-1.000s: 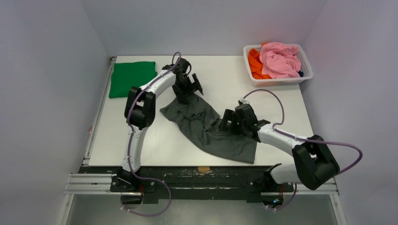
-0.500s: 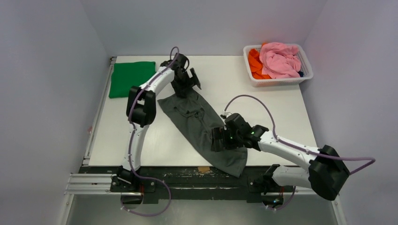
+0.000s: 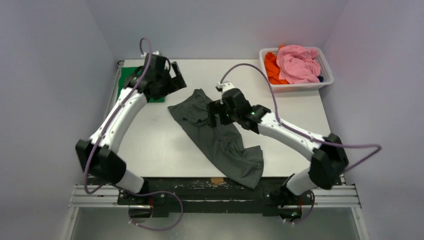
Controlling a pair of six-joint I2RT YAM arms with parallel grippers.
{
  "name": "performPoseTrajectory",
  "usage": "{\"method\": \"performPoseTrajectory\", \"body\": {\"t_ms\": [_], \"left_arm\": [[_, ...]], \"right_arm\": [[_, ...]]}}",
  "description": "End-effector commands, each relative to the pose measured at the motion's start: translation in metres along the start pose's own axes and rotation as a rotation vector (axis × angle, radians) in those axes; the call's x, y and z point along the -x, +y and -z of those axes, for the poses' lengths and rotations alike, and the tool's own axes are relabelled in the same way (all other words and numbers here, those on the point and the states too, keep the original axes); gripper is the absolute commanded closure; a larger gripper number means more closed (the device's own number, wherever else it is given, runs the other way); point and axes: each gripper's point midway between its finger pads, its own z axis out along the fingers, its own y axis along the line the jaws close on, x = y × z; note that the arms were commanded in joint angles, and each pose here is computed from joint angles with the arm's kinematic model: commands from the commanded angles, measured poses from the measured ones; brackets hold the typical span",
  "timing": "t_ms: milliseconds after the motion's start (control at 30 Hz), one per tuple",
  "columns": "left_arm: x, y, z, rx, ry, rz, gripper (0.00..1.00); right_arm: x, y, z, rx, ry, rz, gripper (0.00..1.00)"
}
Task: Fold and stack the t-shirts
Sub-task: Rotate the tshirt 90 degrees
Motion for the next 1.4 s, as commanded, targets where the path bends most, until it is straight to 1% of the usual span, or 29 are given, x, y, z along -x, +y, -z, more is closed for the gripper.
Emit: {"method": "performPoseTrajectory", "body": {"t_ms": [0, 100, 200, 300, 400, 467, 567, 667, 800, 933, 1033, 1167, 1233, 1267, 1300, 1367], "left_arm": [[-0.039, 0.061, 0.028, 0.091, -0.052, -0.001, 0.00], [-0.083, 0.094, 0.037, 0.086, -0.056, 0.032, 0.00], [-0.125, 0.122, 0.035, 0.101, -0.019, 0.066, 0.00], [-0.153, 0.137, 0.032, 0.091, 0.007, 0.095, 0.00], [-0.170, 0.145, 0.032, 0.092, 0.038, 0.096, 0.00], [-0.174, 0.150, 0.033, 0.111, 0.049, 0.099, 0.00], [-0.177, 0.156, 0.033, 0.137, 0.054, 0.097, 0.00], [-0.174, 0.160, 0.033, 0.164, 0.044, 0.095, 0.00], [-0.167, 0.160, 0.028, 0.194, 0.044, 0.086, 0.00], [-0.156, 0.146, 0.016, 0.171, 0.051, 0.075, 0.00], [-0.150, 0.135, 0.006, 0.163, 0.076, 0.067, 0.00], [-0.142, 0.115, -0.009, 0.110, 0.112, 0.052, 0.00], [-0.142, 0.106, -0.016, 0.079, 0.142, 0.043, 0.00], [-0.142, 0.102, -0.019, 0.064, 0.155, 0.036, 0.00], [-0.147, 0.096, -0.022, 0.039, 0.185, 0.030, 0.00], [-0.154, 0.084, -0.025, -0.015, 0.227, 0.022, 0.00]], "right_arm": [[0.044, 0.023, -0.065, 0.020, 0.010, 0.210, 0.04], [0.038, 0.034, -0.119, 0.035, 0.101, 0.254, 0.07], [0.028, 0.029, -0.164, -0.019, 0.181, 0.278, 0.08], [0.020, 0.023, -0.200, -0.067, 0.209, 0.286, 0.08], [0.005, 0.019, -0.227, -0.097, 0.244, 0.238, 0.08], [-0.007, 0.007, -0.243, -0.162, 0.265, 0.201, 0.08], [-0.013, -0.024, -0.261, -0.279, 0.290, 0.088, 0.08], [-0.008, -0.065, -0.268, -0.386, 0.297, -0.025, 0.08], [0.016, -0.120, -0.270, -0.437, 0.262, -0.194, 0.07], [0.043, -0.173, -0.278, -0.462, 0.185, -0.371, 0.07], [0.058, -0.206, -0.287, -0.480, 0.120, -0.513, 0.07], [0.086, -0.242, -0.297, -0.438, 0.006, -0.713, 0.07], [0.101, -0.244, -0.301, -0.390, -0.037, -0.739, 0.08], [0.109, -0.242, -0.299, -0.375, -0.051, -0.726, 0.08], [0.117, -0.241, -0.296, -0.359, -0.065, -0.690, 0.08], [0.139, -0.220, -0.285, -0.254, -0.084, -0.628, 0.08]]}}
